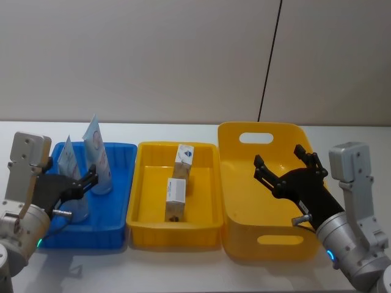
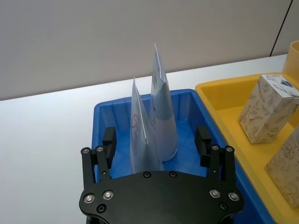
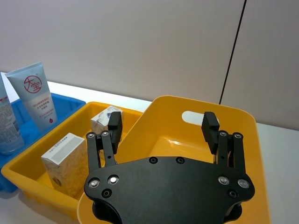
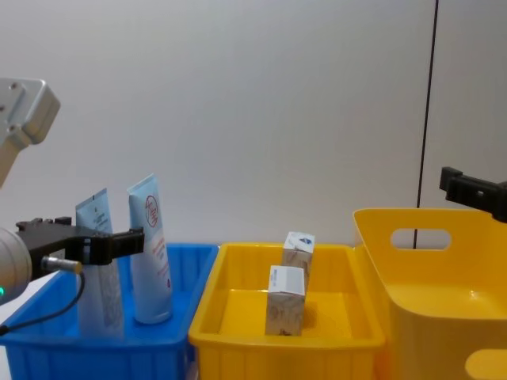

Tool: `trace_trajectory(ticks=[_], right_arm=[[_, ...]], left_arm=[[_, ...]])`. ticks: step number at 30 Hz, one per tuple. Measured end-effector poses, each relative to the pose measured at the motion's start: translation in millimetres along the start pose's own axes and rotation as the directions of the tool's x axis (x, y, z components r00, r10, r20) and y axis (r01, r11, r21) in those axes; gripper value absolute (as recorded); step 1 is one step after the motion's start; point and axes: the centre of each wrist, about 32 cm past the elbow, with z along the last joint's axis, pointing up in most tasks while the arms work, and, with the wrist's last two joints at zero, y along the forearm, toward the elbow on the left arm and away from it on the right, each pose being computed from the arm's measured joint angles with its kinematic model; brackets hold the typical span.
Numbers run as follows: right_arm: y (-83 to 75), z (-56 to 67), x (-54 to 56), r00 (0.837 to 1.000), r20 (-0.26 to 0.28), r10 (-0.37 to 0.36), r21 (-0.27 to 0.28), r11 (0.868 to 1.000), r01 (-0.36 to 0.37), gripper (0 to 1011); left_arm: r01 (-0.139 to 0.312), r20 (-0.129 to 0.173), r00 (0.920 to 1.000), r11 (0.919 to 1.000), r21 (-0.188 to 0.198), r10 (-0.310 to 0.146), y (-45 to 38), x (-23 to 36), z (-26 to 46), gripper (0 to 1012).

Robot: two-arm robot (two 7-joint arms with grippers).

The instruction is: Bimanual collaborative sorting of washing and personal care products

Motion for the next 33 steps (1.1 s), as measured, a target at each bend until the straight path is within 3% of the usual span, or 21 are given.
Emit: trace_trajectory(ticks=[14,19,33], right_arm=[[0.0,0.0,0.0,1.0,0.0,0.0,0.0,1.0,0.0,1002],[0.0,0.0,0.0,1.0,0.0,0.0,0.0,1.0,0.0,1002],[0.0,0.0,0.0,1.0,0.0,0.0,0.0,1.0,0.0,1002]], left_arm=[[-0.036,-0.002,0.9993,0.9987,0.035,0.037,-6.9,0.3,-3.7,970],[-0.042,-0.001,0.9991,0.9983,0.04,0.042,-7.8,0.2,-4.2,868],[-0.052,0.001,0.9986,0.9974,0.05,0.052,-9.5,0.1,-5.1,419]])
